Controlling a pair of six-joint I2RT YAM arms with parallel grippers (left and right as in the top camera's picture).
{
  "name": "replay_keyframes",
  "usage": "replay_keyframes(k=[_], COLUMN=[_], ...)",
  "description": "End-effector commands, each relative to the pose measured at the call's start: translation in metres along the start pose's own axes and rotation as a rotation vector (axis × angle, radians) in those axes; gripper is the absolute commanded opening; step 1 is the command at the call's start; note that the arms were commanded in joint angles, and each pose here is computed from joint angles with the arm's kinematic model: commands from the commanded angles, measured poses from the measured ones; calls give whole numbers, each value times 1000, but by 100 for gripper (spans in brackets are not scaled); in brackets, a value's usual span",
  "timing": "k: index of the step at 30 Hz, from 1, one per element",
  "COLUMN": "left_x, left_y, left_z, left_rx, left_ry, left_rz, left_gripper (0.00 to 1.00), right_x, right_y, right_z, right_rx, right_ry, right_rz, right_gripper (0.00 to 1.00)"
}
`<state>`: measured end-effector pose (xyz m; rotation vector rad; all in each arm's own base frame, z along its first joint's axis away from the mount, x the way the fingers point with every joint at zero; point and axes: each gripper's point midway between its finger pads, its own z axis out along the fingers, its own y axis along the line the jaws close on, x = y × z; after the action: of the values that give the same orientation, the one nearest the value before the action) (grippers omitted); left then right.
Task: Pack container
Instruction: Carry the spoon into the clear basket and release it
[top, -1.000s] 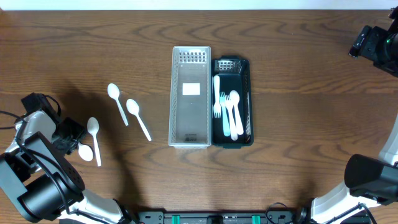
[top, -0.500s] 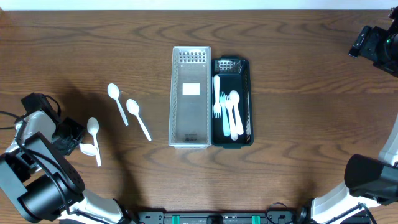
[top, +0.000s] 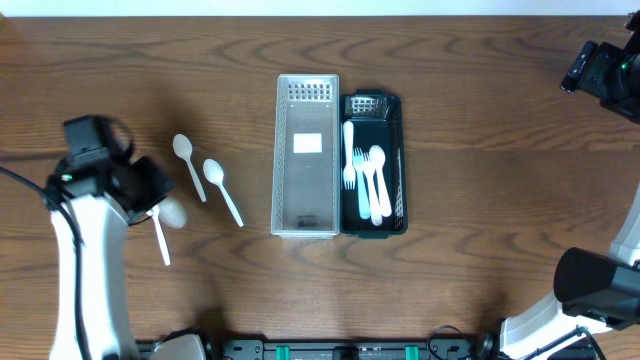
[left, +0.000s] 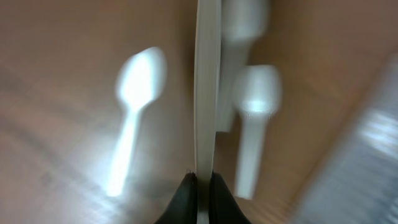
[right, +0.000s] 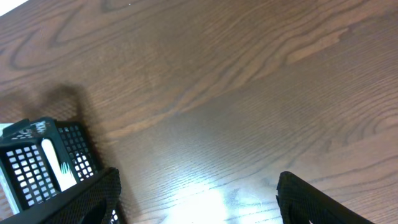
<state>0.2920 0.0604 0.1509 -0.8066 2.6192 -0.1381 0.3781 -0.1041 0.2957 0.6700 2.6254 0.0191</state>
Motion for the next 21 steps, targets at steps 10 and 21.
replay_keyframes(k=[10,21], left_x=[69,139], left_y=[-186,-210], left_z=[-49,45], left_rx=[377,278], left_ry=[-90,150], left_rz=[565,939], left_gripper=[6,6], right_x=[2,2], right_y=[3,4], right_z=[-2,-2], right_rx=[-10,-11], right_ry=[-1,0], right_rz=[-20,-19], right_gripper=[84,84])
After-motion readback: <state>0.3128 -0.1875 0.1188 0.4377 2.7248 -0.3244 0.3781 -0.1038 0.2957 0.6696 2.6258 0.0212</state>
